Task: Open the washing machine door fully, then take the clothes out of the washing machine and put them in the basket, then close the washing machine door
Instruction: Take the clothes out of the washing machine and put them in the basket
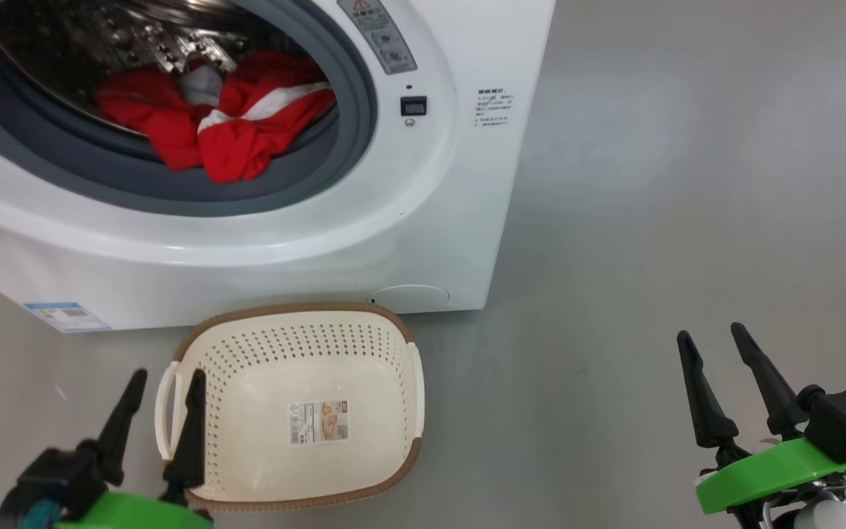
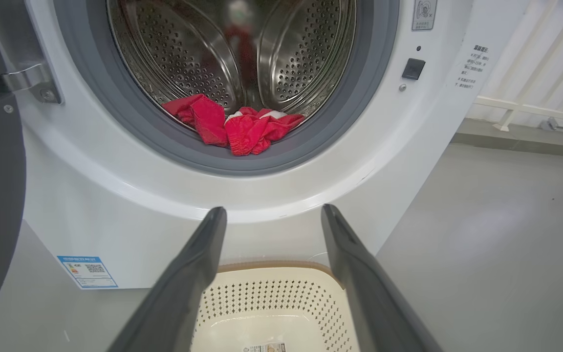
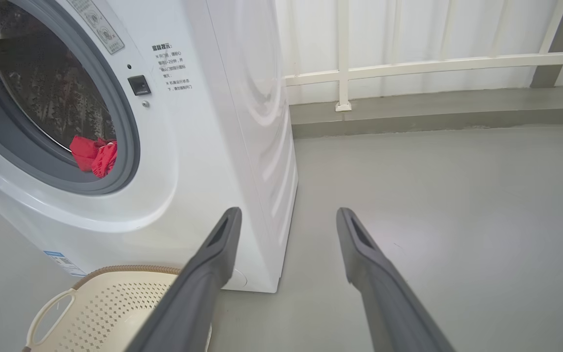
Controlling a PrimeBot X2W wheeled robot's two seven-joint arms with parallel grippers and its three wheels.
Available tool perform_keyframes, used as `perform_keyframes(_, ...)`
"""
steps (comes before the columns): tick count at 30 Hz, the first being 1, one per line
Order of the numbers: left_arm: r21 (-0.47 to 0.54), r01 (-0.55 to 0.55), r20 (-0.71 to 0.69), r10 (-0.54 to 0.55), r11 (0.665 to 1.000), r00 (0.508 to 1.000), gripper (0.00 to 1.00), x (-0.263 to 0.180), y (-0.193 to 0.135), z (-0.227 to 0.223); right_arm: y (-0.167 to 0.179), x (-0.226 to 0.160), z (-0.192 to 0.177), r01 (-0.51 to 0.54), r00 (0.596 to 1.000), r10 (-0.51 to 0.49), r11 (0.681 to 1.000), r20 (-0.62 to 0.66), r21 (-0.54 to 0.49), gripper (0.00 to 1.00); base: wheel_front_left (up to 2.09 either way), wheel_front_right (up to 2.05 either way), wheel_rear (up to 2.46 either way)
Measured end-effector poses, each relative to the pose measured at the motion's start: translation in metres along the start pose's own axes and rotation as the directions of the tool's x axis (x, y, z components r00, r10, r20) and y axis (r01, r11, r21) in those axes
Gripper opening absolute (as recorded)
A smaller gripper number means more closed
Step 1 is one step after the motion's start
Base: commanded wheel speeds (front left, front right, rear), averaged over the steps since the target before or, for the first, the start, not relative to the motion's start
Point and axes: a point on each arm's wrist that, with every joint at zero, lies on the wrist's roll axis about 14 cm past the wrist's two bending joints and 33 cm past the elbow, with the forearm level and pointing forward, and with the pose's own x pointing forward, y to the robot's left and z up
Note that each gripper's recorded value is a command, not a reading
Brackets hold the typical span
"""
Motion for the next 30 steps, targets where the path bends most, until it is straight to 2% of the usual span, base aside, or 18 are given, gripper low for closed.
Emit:
perform_keyframes(10,0.073,0.076,0.022,-0.078,0.994,0.997,1.00,0.070,-0.016,0.014,0.005,0.015,-0.009,-0.007,1.000,0.007,1.000,-0.018,0.014,1.00,0.00,0.00,0.00)
perform_keyframes(22,0.144,0.160,-0.104,-0.146,0.977,0.984,1.00,0.148,-0.036,0.000,0.005,0.027,-0.017,0.009,0.999,-0.008,0.999,-0.033,0.031,1.00,0.00,0.00,0.00)
perform_keyframes(30,0.159,0.170,-0.211,-0.134,0.973,0.968,1.00,0.198,-0.042,-0.010,-0.003,0.036,-0.026,0.037,0.998,-0.036,0.999,-0.053,0.031,1.00,0.00,0.00,0.00)
